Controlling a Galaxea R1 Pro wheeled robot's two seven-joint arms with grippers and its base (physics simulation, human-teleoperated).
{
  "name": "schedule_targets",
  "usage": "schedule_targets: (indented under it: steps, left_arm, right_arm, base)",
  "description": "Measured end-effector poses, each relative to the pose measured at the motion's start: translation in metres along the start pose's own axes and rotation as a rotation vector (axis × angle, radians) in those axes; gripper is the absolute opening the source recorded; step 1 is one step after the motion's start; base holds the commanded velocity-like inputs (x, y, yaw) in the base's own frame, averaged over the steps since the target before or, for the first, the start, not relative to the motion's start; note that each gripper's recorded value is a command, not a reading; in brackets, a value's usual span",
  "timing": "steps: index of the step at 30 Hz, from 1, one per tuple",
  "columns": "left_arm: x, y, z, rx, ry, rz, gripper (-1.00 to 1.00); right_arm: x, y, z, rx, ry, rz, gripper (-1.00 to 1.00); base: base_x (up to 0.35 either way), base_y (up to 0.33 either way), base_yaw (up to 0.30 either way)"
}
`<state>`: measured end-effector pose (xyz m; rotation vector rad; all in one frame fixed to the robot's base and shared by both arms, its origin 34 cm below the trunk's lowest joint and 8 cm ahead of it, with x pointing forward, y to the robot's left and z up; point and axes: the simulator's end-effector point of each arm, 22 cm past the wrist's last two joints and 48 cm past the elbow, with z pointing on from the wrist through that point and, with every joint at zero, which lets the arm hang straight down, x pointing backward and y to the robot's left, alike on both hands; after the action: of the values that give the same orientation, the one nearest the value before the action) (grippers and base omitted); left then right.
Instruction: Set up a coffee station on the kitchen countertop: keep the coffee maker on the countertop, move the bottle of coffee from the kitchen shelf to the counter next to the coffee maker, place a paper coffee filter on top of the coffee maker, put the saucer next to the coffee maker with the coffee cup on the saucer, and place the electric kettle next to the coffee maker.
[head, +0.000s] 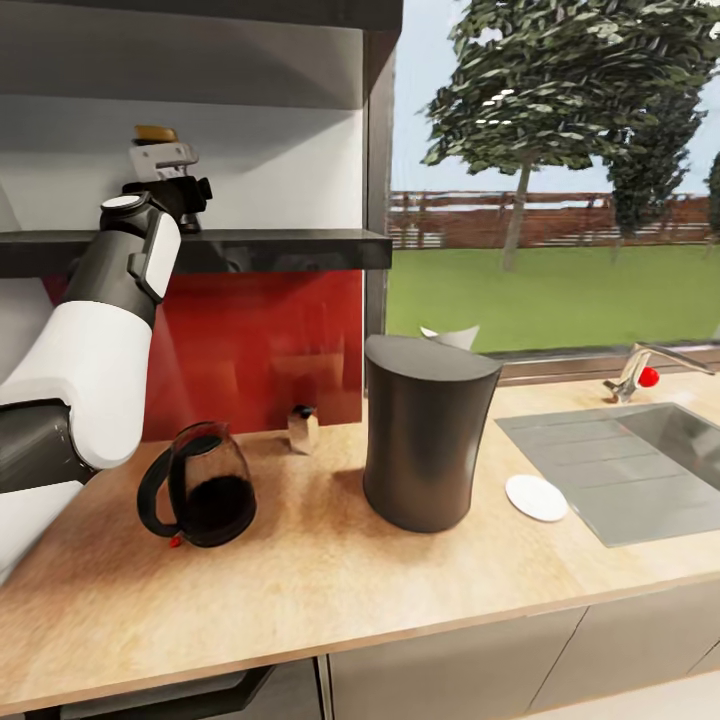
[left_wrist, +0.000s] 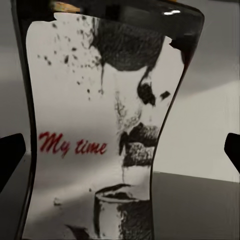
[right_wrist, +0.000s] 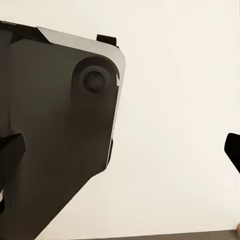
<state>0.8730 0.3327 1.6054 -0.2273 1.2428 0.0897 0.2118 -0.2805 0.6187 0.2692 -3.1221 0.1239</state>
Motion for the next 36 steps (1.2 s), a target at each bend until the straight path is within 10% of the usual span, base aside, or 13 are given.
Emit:
schedule_targets:
  steps: [36]
  left_arm:
    - [-0.0046, 0.0022, -0.0021, -0.002, -0.014, -0.001, 1.0]
  right_arm:
    - [0.0001, 0.0, -0.0001, 0.0, -0.001, 0.0, 1.0]
  base:
    - [0.025, 0.013, 0.0]
